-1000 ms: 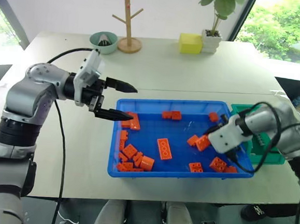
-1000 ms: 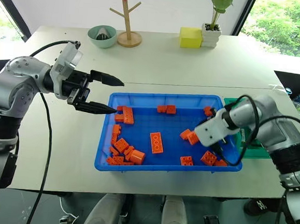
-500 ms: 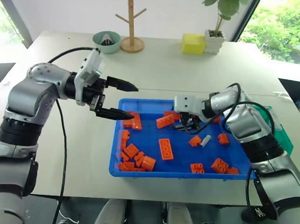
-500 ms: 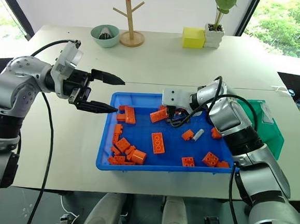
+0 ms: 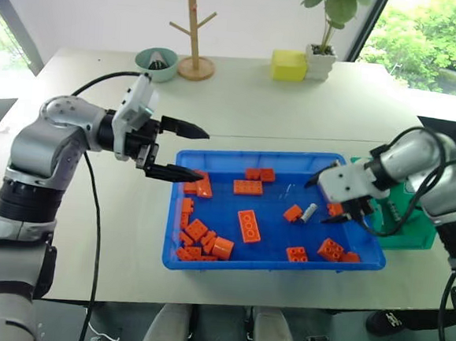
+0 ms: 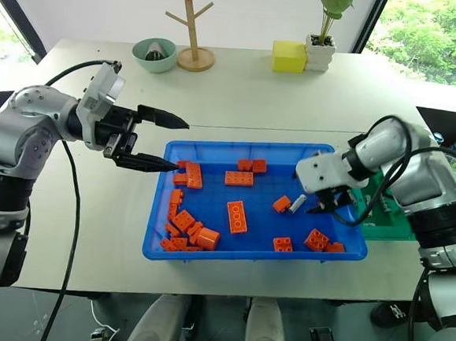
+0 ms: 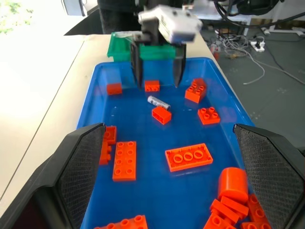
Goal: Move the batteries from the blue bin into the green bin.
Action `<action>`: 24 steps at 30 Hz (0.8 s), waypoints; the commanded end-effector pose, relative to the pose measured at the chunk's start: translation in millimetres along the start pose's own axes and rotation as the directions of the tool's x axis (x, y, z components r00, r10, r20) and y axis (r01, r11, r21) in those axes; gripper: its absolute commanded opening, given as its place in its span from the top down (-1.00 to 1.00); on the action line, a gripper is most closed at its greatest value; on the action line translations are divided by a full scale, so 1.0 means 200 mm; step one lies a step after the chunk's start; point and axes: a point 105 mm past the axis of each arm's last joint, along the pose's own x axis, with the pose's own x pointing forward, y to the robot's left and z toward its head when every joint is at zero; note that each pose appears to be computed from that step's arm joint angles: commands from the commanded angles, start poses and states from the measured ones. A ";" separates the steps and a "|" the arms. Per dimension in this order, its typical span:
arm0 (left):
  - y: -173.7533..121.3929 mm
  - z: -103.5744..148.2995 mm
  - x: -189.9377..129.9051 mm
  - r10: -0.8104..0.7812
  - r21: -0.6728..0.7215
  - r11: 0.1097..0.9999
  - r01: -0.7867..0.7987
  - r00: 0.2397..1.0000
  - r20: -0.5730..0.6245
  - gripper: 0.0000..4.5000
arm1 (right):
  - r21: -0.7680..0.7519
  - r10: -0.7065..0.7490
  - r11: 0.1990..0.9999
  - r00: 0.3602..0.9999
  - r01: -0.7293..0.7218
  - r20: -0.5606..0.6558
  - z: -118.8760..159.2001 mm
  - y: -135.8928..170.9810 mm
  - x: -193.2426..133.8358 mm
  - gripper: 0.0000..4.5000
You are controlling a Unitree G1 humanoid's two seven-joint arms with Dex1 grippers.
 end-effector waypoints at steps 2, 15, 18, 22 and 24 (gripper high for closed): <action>0.00 0.06 -0.01 0.003 0.050 0.999 -0.003 1.000 0.010 -1.00 | -0.117 -0.048 0.992 0.997 0.041 -0.061 -0.02 -0.06 0.01 -0.84; 0.00 0.08 -0.02 0.019 0.058 0.998 -0.020 1.000 0.007 -1.00 | -0.214 0.005 0.976 0.993 -0.030 -0.116 -0.12 -0.09 0.07 -0.84; 0.01 0.08 -0.03 0.025 0.060 0.998 -0.025 1.000 0.006 -1.00 | -0.226 0.028 0.973 0.996 -0.047 -0.086 -0.08 -0.07 0.09 -0.84; 0.01 0.08 -0.03 0.028 0.061 0.998 -0.028 1.000 0.008 -1.00 | -0.223 0.043 0.973 0.996 -0.059 -0.075 -0.06 -0.05 0.10 -0.84; 0.01 0.08 -0.03 0.028 0.061 0.998 -0.029 1.000 0.008 -1.00 | -0.216 0.052 0.974 0.996 -0.067 -0.077 -0.06 -0.04 0.10 -0.73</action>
